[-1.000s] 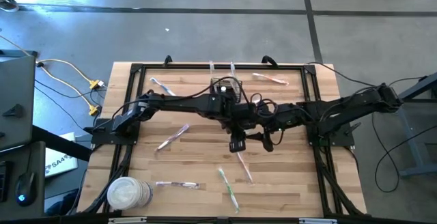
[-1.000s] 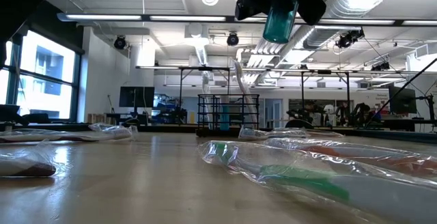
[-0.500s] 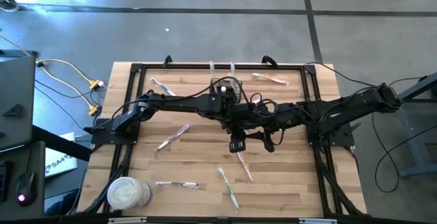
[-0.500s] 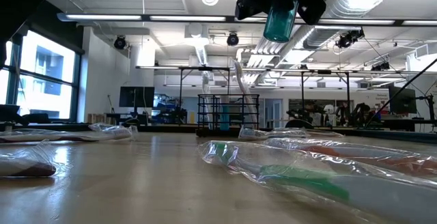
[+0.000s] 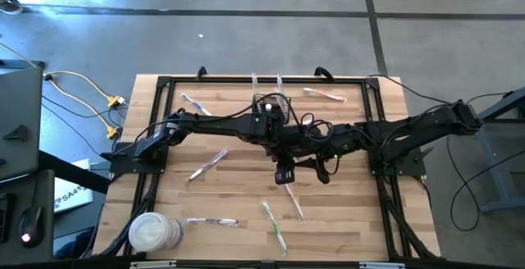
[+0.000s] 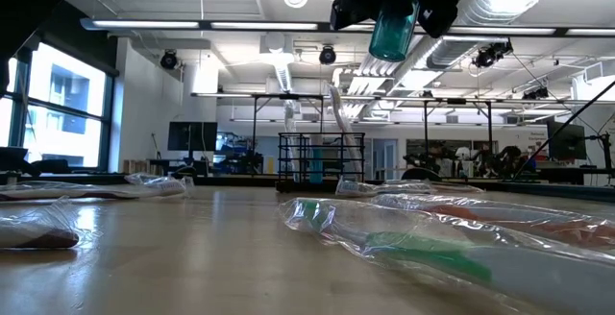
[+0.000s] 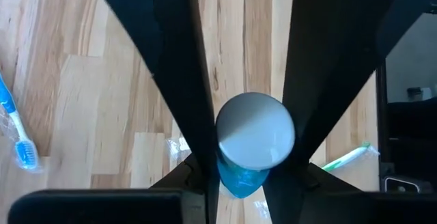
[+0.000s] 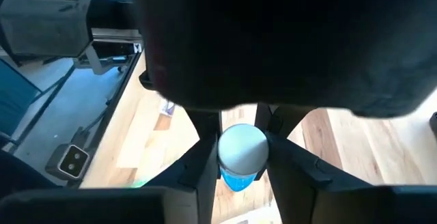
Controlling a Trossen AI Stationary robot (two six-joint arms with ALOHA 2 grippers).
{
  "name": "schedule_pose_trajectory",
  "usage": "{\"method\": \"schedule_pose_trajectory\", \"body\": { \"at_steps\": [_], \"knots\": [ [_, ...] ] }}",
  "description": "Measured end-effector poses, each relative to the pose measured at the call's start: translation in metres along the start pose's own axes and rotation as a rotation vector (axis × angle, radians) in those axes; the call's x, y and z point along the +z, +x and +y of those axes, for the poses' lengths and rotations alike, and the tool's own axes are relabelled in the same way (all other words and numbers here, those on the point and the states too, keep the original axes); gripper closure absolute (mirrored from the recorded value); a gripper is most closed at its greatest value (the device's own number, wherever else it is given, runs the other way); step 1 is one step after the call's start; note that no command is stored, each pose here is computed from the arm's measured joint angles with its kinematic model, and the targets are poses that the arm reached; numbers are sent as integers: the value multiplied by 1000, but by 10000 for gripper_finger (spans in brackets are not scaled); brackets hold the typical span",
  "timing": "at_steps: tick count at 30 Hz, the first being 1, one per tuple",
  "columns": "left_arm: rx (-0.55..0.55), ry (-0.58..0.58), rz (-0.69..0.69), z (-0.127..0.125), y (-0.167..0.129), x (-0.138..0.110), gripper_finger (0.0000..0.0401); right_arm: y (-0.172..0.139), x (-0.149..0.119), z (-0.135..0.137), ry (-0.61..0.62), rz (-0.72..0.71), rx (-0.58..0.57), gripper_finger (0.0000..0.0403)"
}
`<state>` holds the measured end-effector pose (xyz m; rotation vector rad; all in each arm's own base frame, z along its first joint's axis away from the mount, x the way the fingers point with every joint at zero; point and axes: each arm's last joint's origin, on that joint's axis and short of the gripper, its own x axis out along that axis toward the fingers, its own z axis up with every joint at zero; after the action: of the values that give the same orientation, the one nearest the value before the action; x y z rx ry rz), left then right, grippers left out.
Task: Pick & Place toothbrushing station
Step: Put the blue mouthwash into the mesh organizer
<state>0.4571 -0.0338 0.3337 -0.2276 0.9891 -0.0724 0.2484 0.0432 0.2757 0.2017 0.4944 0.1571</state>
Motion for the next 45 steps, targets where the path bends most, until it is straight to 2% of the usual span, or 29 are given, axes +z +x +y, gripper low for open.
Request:
{"method": "schedule_pose_trajectory", "body": {
  "at_steps": [5, 12, 20, 35, 39, 45],
  "knots": [
    [2, 0, 1, 0, 0, 0, 324, 1, -1, 0, -2, 8, 3, 272],
    [1, 1, -1, 0, 0, 0, 324, 1, -1, 0, -30, 12, 2, 313],
    [6, 5, -5, 1, 0, 0, 322, 1, -2, -3, -40, 21, -6, 313],
    [0, 10, -34, 0, 0, 3, 202, -1, -2, -4, -51, 20, -19, 314],
    [1, 7, -50, 0, -3, 5, 184, -7, -5, -5, -48, 51, -51, 314],
    [1, -26, -46, 1, -13, 6, 181, -21, -8, -6, -37, 79, -102, 314]
  ]
}}
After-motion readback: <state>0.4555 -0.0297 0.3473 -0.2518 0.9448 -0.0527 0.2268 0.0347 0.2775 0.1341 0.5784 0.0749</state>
